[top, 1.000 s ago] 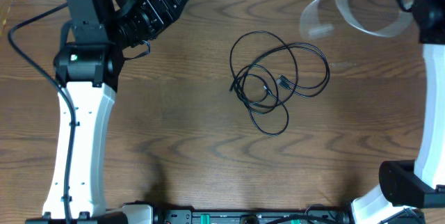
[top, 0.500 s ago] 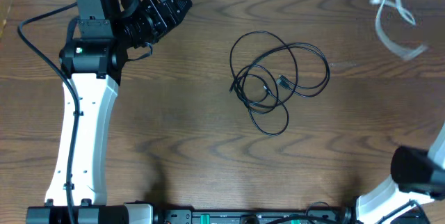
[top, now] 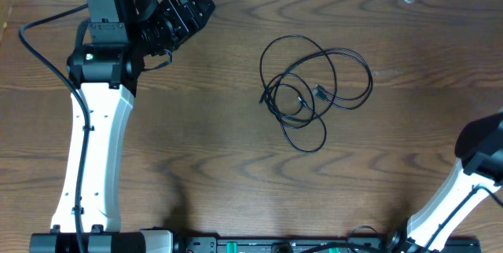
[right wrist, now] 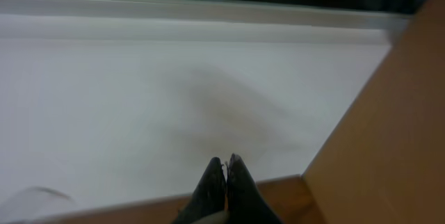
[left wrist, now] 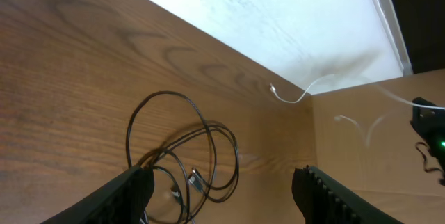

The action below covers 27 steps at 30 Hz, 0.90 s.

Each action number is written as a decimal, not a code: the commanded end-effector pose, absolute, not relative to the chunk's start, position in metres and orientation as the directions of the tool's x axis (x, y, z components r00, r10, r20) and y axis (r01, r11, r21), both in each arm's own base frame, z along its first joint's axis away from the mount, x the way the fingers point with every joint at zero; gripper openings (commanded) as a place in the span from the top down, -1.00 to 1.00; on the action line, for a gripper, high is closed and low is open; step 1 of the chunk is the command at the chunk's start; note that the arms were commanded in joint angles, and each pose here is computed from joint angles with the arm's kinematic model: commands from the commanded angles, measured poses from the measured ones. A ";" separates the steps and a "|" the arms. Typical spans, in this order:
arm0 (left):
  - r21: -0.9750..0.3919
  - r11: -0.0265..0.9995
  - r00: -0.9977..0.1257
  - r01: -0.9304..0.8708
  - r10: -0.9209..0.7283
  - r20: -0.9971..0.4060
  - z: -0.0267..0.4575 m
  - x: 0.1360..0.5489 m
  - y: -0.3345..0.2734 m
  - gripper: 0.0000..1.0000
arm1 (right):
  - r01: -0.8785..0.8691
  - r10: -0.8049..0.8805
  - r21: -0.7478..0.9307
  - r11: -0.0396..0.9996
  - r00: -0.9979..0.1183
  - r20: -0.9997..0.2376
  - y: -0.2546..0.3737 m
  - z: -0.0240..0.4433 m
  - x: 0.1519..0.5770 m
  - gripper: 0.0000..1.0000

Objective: Untangle cables

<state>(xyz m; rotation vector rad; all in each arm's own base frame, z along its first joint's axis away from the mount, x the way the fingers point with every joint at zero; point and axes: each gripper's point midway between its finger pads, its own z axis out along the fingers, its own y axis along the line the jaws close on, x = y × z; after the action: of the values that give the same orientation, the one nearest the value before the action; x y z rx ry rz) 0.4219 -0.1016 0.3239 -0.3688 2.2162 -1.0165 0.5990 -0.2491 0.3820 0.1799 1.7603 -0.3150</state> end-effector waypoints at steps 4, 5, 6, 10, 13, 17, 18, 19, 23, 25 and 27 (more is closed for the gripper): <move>-0.731 0.683 -0.726 0.016 -0.495 -0.478 0.321 0.426 -0.096 -0.39 | 0.447 0.182 0.118 0.886 -0.103 -0.978 -0.326 0.328 0.609 0.98; -0.731 0.683 -0.726 0.016 -0.495 -0.478 0.321 0.426 -0.096 -0.39 | 0.459 0.210 0.143 0.877 -0.099 -0.973 -0.334 0.314 0.612 0.98; -0.730 0.683 -0.726 0.016 -0.495 -0.478 0.321 0.426 -0.096 -0.39 | 0.470 0.235 0.162 0.868 -0.101 -0.967 -0.342 0.299 0.614 0.98; -0.729 0.685 -0.724 0.013 -0.496 -0.479 0.321 0.427 -0.096 -0.39 | 0.509 0.310 0.179 0.842 -0.184 -0.933 -0.362 0.228 0.617 0.98; -0.721 0.693 -0.716 0.002 -0.502 -0.484 0.320 0.428 -0.093 -0.40 | 0.531 0.358 0.175 0.829 -0.263 -0.896 -0.369 0.176 0.615 0.98; -0.720 0.694 -0.715 0.001 -0.503 -0.486 0.320 0.428 -0.092 -0.39 | 0.552 0.409 0.174 0.815 -0.337 -0.848 -0.372 0.131 0.608 0.10; -0.720 0.694 -0.715 0.001 -0.503 -0.485 0.320 0.428 -0.092 -0.39 | 0.556 0.418 0.174 0.813 -0.349 -0.839 -0.372 0.125 0.606 -0.37; -0.720 0.694 -0.715 0.000 -0.503 -0.485 0.320 0.428 -0.092 -0.39 | 0.557 0.422 0.171 0.812 -0.361 -0.831 -0.371 0.122 0.604 -0.82; -0.720 0.694 -0.715 0.000 -0.503 -0.486 0.320 0.428 -0.092 -0.40 | 0.555 0.422 0.161 0.816 -0.382 -0.822 -0.369 0.123 0.601 -0.98; -0.720 0.694 -0.715 0.000 -0.503 -0.486 0.320 0.428 -0.092 -0.40 | 0.534 0.406 0.154 0.832 -0.394 -0.825 -0.365 0.129 0.601 -0.99; -0.720 0.694 -0.715 0.001 -0.503 -0.485 0.320 0.428 -0.092 -0.40 | 0.503 0.384 0.149 0.851 -0.404 -0.831 -0.360 0.140 0.602 -0.99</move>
<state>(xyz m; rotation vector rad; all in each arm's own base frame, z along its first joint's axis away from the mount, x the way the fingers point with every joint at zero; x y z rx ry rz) 0.4258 -0.0944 0.3214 -0.3898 2.2113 -0.9582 0.5995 -0.3625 0.0961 0.7229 2.0847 -0.1534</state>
